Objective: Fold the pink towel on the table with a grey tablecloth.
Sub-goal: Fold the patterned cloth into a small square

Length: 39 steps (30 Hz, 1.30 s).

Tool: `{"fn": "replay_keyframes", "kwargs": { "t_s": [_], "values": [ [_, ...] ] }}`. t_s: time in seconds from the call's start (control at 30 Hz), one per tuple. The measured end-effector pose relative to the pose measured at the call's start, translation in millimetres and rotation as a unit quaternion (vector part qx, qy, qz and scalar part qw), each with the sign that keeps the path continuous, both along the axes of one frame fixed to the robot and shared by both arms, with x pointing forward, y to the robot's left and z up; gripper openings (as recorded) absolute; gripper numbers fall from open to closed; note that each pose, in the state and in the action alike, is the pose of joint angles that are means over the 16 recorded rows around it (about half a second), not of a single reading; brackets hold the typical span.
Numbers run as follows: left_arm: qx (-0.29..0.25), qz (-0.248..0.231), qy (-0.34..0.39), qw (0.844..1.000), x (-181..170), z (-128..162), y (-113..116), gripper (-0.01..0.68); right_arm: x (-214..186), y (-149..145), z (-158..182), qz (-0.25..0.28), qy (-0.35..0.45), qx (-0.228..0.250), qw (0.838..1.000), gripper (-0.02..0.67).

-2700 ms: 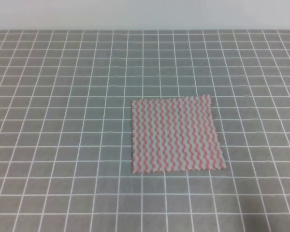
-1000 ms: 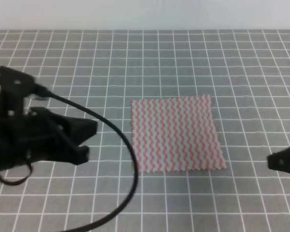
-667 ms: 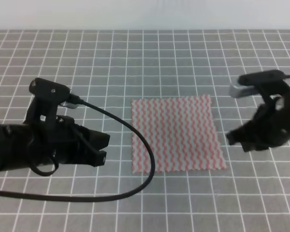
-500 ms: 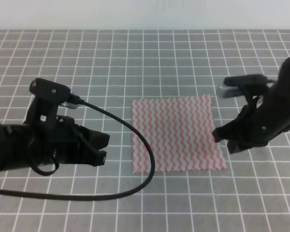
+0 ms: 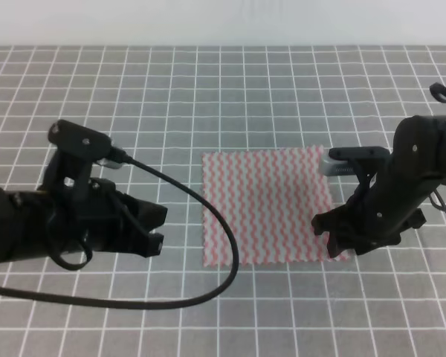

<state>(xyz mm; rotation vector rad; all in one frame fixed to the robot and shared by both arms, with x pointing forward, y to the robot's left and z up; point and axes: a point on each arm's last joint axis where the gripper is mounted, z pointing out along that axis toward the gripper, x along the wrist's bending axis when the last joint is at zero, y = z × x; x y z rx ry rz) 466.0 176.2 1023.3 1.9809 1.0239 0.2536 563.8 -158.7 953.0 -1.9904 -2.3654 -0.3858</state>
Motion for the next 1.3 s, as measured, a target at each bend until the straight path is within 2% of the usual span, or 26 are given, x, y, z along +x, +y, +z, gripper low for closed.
{"fn": "replay_keyframes", "kwargs": {
  "t_s": [0.47,0.77,0.9,1.07,1.3],
  "values": [
    [0.016,-0.008,0.012,1.000,5,-12,-2,-0.003,3,1,-4,-0.006,-0.004,0.003,1.000,0.225],
    [0.026,-0.021,0.003,0.999,6,-13,-2,-0.002,4,2,-8,-0.009,0.002,0.006,1.000,0.246],
    [0.032,-0.028,-0.003,0.999,6,-13,-2,0.007,4,3,-9,-0.013,0.004,0.010,1.000,0.232],
    [0.039,-0.040,-0.012,0.998,5,-13,-2,0.059,5,4,-9,-0.015,0.004,0.016,1.000,0.164],
    [0.064,-0.067,-0.039,0.995,6,-15,-3,0.192,14,8,7,-0.002,-0.016,0.024,1.000,0.049]
  ]
}}
